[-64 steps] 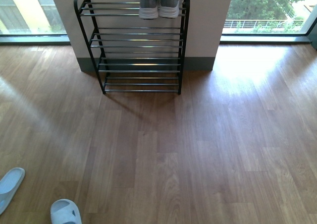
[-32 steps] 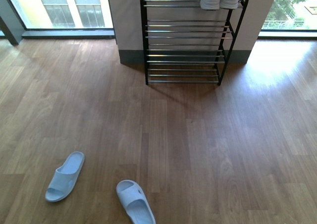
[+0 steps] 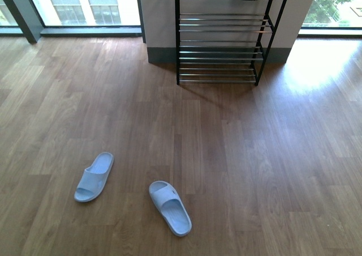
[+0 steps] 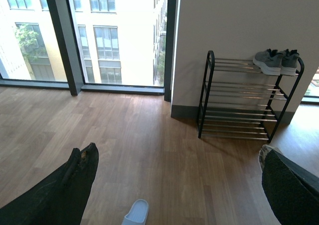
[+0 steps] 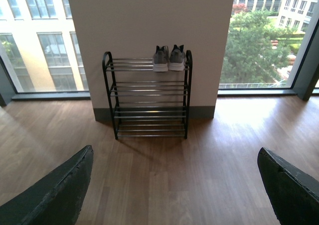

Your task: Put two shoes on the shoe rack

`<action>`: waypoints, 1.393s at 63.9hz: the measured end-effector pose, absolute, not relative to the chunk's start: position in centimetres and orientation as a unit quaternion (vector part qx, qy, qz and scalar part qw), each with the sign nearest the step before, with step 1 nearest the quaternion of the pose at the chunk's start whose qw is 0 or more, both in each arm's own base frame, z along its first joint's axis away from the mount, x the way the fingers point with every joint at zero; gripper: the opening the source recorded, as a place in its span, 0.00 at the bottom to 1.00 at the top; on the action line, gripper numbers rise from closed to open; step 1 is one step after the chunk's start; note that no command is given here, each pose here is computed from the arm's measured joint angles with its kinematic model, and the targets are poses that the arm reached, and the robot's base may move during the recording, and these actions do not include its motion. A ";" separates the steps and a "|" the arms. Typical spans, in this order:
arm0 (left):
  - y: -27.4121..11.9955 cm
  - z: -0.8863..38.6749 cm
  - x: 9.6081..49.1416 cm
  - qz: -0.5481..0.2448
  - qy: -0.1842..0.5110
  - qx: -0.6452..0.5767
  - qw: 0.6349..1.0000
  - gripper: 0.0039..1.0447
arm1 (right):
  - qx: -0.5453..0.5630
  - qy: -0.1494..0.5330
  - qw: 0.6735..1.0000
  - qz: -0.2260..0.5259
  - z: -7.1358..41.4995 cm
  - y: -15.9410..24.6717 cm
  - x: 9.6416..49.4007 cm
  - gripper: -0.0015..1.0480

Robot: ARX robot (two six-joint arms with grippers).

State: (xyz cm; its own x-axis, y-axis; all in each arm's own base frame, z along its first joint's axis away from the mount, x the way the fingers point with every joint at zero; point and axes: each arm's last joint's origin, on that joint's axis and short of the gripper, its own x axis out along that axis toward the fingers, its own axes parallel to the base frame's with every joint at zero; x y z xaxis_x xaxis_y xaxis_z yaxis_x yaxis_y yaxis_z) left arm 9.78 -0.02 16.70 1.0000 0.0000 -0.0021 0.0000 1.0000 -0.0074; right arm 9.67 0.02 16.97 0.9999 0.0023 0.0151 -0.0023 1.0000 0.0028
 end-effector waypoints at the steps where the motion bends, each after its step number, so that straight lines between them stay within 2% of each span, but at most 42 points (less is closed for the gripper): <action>1: 0.0 16.7 9.8 0.000 0.001 -0.004 1.000 0.91 | 0.001 -0.008 1.000 0.001 17.0 0.0 9.7 0.91; 89: 0.0 16.7 9.8 -0.001 0.001 -0.004 1.000 0.91 | 0.001 -0.008 1.000 0.001 17.0 0.0 9.7 0.91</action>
State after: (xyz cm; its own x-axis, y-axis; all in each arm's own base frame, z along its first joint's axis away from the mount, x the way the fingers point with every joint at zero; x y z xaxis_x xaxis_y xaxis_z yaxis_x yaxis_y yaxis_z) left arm 9.78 -0.02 16.70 1.0000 -0.0011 -0.0021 0.0011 1.0000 -0.0074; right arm 9.67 0.01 16.97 0.9999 0.0011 0.0151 -0.0012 1.0000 0.0029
